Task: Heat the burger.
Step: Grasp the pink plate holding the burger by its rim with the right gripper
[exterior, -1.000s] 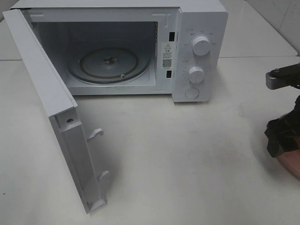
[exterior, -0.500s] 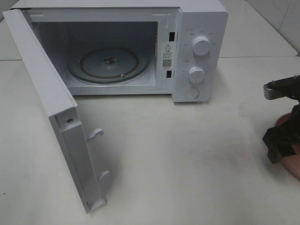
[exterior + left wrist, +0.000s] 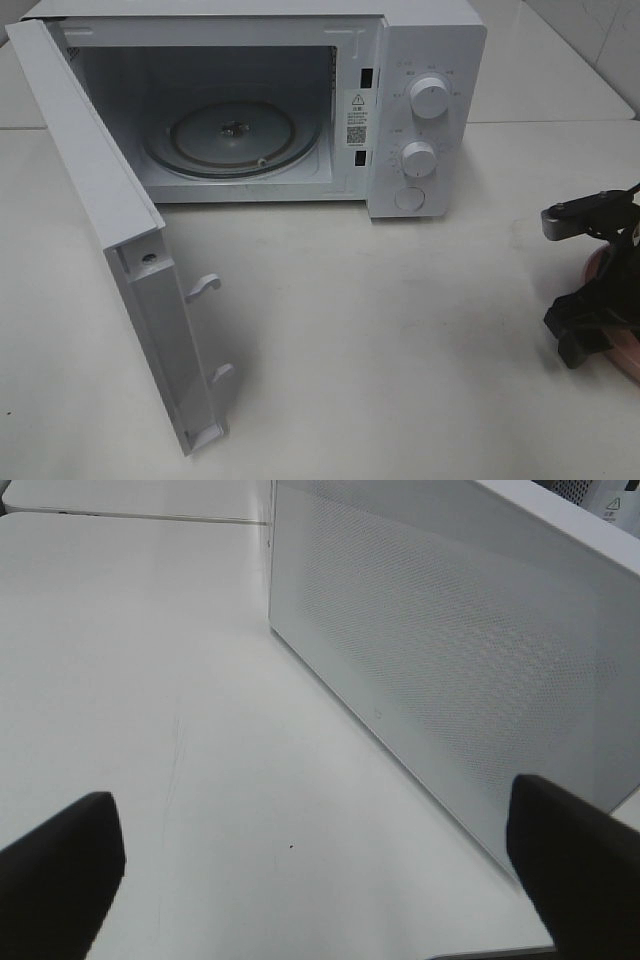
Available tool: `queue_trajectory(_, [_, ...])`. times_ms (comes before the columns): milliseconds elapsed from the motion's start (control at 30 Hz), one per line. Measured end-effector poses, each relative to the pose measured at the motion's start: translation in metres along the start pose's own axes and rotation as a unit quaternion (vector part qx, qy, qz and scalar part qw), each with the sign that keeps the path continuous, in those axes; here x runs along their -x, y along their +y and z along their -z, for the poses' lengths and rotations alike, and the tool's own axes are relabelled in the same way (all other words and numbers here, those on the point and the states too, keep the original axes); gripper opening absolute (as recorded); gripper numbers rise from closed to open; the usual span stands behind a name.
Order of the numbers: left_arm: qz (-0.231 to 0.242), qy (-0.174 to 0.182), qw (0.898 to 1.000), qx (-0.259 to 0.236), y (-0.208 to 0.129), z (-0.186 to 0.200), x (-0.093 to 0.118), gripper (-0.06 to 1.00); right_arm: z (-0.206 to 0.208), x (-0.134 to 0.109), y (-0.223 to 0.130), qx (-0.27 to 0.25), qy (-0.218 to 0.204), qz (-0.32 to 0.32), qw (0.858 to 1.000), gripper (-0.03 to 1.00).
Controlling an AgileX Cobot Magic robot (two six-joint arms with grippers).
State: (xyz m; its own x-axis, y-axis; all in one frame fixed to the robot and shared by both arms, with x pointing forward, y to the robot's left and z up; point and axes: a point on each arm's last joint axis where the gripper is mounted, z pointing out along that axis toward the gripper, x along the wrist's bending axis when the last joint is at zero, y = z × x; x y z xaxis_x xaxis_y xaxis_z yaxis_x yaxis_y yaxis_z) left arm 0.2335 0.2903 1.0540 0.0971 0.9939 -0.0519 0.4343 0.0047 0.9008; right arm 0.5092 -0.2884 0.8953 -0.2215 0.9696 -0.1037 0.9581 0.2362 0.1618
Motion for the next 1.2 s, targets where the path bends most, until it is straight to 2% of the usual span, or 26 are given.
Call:
queue_trajectory(233, [0.0, 0.0, 1.0, 0.0, 0.0, 0.0, 0.0, 0.95, -0.0052, -0.0005, 0.0006, -0.002, 0.001, 0.0, 1.0, 0.77])
queue_trajectory(300, [0.0, 0.0, 1.0, 0.0, 0.0, 0.0, 0.0, 0.95, -0.0052, -0.0003, 0.0012, 0.001, 0.001, 0.001, 1.0, 0.68])
queue_trajectory(333, [0.0, 0.0, 1.0, 0.0, 0.0, 0.0, 0.0, 0.95, -0.0052, -0.0003, 0.0012, 0.001, 0.001, 0.001, 1.0, 0.68])
queue_trajectory(367, [0.0, 0.0, 1.0, 0.0, 0.0, 0.0, 0.0, 0.95, -0.0052, -0.0003, 0.0012, 0.001, 0.001, 0.0, 1.0, 0.64])
queue_trajectory(400, [0.0, 0.0, 1.0, 0.0, 0.0, 0.0, 0.0, 0.95, -0.0052, -0.0003, 0.0012, 0.001, 0.001, -0.003, 1.0, 0.55])
queue_trajectory(500, [0.0, 0.0, 1.0, 0.0, 0.0, 0.0, 0.0, 0.95, -0.0052, -0.0003, 0.0011, 0.001, 0.0, -0.004, 1.0, 0.49])
queue_trajectory(533, [0.0, 0.0, 1.0, 0.0, 0.0, 0.0, 0.0, 0.95, -0.0052, 0.0, 0.001, 0.0, -0.001, -0.005, 1.0, 0.38])
queue_trajectory(567, [0.0, 0.0, 1.0, 0.0, 0.0, 0.0, 0.0, 0.95, -0.0052, 0.0001, 0.001, 0.0, -0.002, -0.005, 1.0, 0.32])
queue_trajectory(600, [0.0, 0.0, 1.0, 0.0, 0.0, 0.0, 0.0, 0.95, -0.0052, 0.0003, 0.0008, -0.001, -0.003, -0.007, 1.0, 0.2])
queue_trajectory(633, [0.0, 0.0, 1.0, 0.0, 0.0, 0.0, 0.0, 0.95, -0.0052, 0.0003, 0.0008, -0.001, -0.003, -0.007, 1.0, 0.2])
queue_trajectory(667, [0.0, 0.0, 1.0, 0.0, 0.0, 0.0, 0.0, 0.95, -0.0049, 0.0007, 0.0004, -0.003, -0.005, -0.004, 1.0, 0.14])
queue_trajectory(1200, [0.0, 0.0, 1.0, 0.0, 0.0, 0.0, 0.0, 0.95, -0.0039, 0.0014, 0.002, -0.003, -0.008, -0.01, 1.0, 0.14])
